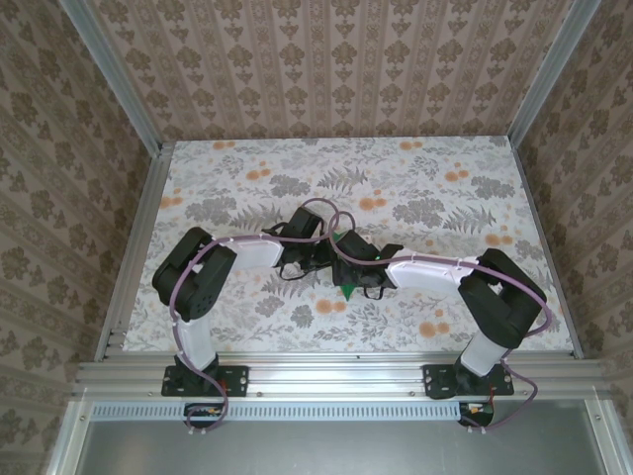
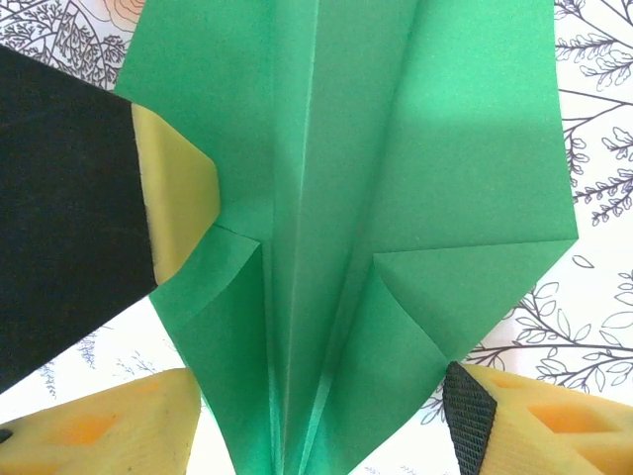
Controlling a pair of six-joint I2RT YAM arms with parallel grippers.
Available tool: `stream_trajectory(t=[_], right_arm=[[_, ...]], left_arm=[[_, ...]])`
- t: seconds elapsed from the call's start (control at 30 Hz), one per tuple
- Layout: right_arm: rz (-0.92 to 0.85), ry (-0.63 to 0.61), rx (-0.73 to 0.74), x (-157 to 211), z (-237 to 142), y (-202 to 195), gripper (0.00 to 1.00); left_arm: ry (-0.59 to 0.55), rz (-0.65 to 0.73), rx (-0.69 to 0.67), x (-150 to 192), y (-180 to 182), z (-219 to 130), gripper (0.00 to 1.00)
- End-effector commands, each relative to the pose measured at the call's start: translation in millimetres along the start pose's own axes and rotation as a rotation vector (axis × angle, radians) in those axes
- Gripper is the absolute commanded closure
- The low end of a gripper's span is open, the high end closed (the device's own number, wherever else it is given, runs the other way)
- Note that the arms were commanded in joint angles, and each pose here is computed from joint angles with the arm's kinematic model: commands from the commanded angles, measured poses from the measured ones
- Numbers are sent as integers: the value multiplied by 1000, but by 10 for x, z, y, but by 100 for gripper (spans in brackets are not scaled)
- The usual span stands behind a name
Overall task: Fold a paper plane with a square sheet of paper (pick it up from the middle)
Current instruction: Move the paper plane to the center of the table.
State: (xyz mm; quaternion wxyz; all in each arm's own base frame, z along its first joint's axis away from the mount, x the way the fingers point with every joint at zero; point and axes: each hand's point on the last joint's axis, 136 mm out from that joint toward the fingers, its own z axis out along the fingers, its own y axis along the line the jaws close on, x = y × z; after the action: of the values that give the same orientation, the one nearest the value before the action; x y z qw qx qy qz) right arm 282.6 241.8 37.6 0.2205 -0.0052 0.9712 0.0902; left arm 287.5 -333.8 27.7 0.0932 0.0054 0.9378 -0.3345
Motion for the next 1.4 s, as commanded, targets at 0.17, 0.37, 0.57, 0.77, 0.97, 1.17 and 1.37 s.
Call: stream_trajectory(t=[0.17, 0.37, 0.57, 0.77, 0.97, 1.17, 1.37], right_arm=[[16, -28, 79, -8, -55, -80, 27], [46, -45, 129, 3, -91, -211, 25], [54, -36, 75, 0, -58, -94, 33], [44, -23, -8, 3, -7, 79, 48], [60, -4, -10, 32, 74, 108, 65], [115, -12, 20, 63, 122, 27, 67], [111, -15, 35, 47, 113, 8, 81]], left_arm=[[15, -23, -5, 35, 64, 26, 91], [13, -23, -5, 25, 67, 25, 91], [14, -24, -3, 29, 64, 25, 91], [14, -25, 1, 30, 60, 28, 91], [14, -31, 2, 35, 67, 30, 90], [6, -36, 28, 17, 19, -6, 88], [-20, -60, 94, -60, -96, -130, 80]])
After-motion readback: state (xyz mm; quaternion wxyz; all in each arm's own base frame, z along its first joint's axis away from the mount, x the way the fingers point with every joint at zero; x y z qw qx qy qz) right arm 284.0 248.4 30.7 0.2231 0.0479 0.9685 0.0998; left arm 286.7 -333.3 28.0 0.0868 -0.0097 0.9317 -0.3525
